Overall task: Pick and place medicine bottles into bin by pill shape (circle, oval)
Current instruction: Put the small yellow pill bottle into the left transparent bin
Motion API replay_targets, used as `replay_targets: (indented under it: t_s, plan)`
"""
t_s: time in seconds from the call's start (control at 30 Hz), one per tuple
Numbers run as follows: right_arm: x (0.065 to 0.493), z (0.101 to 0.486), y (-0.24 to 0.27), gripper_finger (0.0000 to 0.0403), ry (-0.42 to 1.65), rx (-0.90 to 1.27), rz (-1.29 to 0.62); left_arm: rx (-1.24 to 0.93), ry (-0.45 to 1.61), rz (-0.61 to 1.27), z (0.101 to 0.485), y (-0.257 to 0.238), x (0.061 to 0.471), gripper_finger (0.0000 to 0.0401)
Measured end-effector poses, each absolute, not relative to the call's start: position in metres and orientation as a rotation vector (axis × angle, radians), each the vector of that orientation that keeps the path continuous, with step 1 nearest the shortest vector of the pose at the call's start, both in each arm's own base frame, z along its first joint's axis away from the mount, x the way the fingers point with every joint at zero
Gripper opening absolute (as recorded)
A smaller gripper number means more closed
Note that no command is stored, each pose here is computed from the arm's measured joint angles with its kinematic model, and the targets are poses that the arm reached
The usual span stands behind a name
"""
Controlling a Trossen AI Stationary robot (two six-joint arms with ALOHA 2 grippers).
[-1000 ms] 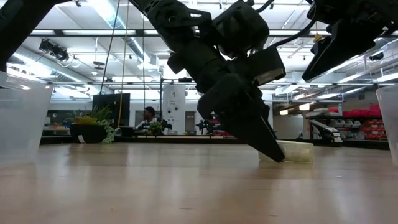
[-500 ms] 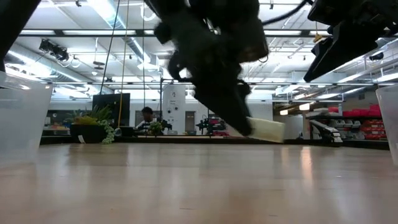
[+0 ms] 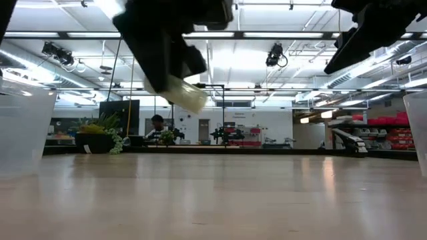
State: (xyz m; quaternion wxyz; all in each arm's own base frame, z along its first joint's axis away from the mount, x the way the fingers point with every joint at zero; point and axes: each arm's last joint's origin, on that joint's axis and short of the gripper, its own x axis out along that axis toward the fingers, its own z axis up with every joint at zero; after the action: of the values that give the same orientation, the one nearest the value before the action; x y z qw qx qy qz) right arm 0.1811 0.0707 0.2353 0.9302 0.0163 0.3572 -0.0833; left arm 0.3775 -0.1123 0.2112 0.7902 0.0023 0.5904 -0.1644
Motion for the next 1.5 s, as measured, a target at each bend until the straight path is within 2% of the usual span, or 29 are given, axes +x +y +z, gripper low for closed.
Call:
replay_targets:
  t_s: [0.2, 0.47, 0.8, 1.0, 1.13, 1.37, 1.5]
  plan:
    - [0.180, 0.236, 0.073, 0.0211, 0.725, 0.006, -0.165, -0.155, 1.390, -0.284, 0.234, -0.123, 0.351, 0.0118]
    - [0.180, 0.236, 0.073, 0.0211, 0.725, -0.017, -0.157, -0.385, 1.528, -0.144, 0.262, -0.143, 0.313, 0.0131]
    - [0.181, 0.237, 0.073, 0.0211, 0.711, -0.024, -0.157, -0.389, 1.835, 0.171, 0.268, -0.169, 0.259, 0.0130]
    - [0.183, 0.238, 0.074, 0.0211, 0.690, -0.022, -0.150, -0.402, 1.878, 0.285, 0.254, -0.176, 0.248, 0.0126]
    - [0.184, 0.240, 0.075, 0.0211, 0.677, -0.026, -0.143, -0.403, 1.941, 0.301, 0.238, -0.175, 0.244, 0.0122]
    - [0.184, 0.240, 0.075, 0.0211, 0.666, -0.029, -0.141, -0.442, 1.933, 0.307, 0.220, -0.171, 0.254, 0.0126]
    - [0.185, 0.241, 0.075, 0.0211, 0.663, -0.032, -0.144, -0.440, 2.015, 0.292, 0.202, -0.175, 0.260, 0.0122]
